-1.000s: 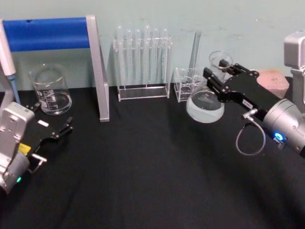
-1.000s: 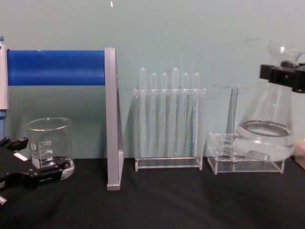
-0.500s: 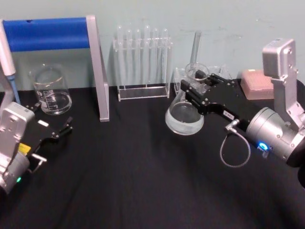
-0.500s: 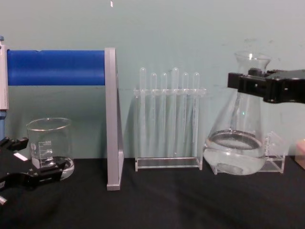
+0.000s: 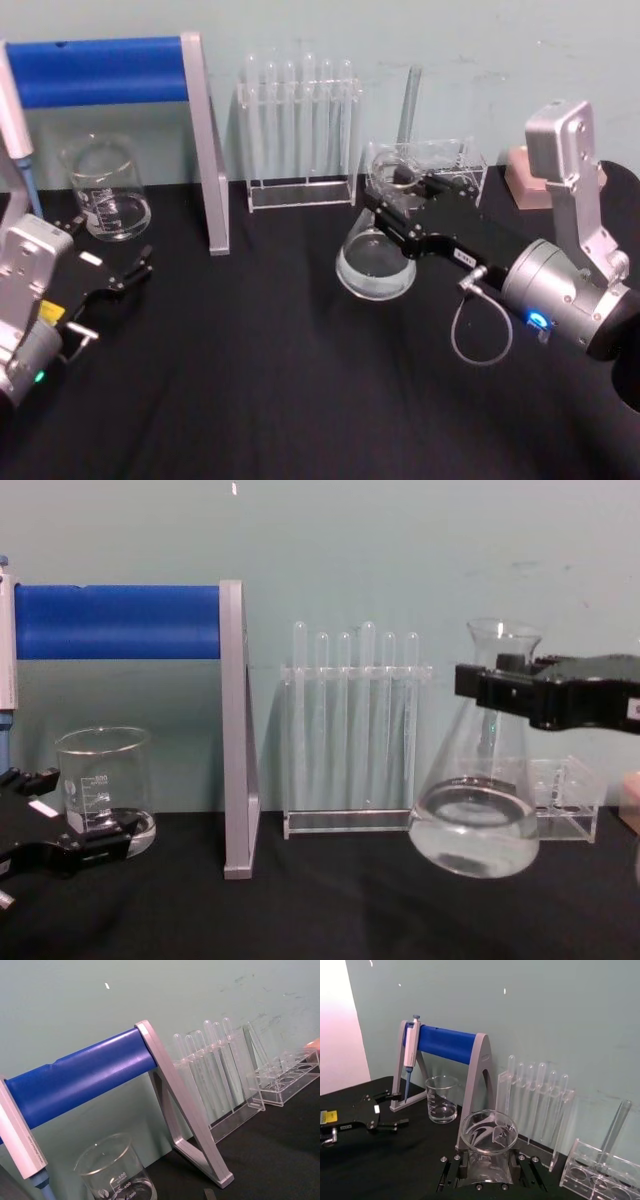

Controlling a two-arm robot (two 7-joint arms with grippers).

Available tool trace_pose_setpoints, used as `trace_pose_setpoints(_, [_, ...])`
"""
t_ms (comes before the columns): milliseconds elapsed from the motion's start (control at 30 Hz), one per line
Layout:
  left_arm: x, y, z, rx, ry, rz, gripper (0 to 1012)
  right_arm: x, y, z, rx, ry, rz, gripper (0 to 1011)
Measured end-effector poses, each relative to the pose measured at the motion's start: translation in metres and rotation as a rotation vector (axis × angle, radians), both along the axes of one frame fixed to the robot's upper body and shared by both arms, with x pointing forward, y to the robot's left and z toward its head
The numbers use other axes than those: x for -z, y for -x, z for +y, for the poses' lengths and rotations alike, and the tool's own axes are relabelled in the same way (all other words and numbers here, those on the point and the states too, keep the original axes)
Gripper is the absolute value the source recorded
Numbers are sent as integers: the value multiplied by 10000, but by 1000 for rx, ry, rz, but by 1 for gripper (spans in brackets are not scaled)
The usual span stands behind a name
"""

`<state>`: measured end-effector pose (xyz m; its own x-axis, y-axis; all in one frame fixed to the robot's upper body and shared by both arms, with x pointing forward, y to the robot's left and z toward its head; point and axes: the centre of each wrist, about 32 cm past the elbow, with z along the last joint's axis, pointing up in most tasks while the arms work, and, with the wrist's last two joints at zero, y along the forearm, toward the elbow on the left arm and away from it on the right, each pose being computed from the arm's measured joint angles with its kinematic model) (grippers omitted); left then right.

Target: Grasp the erlenmeyer flask with one hand, shake it three times, then place it back.

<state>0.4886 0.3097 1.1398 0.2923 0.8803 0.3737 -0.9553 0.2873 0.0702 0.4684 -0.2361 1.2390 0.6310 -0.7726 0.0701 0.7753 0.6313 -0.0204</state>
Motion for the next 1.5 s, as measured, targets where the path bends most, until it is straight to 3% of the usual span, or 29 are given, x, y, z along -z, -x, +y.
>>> trace_pose_setpoints(633, [0, 0, 0, 0, 0, 0, 1001, 271, -6, 53, -25, 26, 2, 456])
trace_pose_setpoints(1067, [0, 0, 0, 0, 0, 0, 1001, 500, -53, 75, -4, 45, 4, 456])
trace_pose_setpoints(1500, [0, 0, 0, 0, 0, 0, 1001, 622, -102, 48, 33, 56, 14, 456])
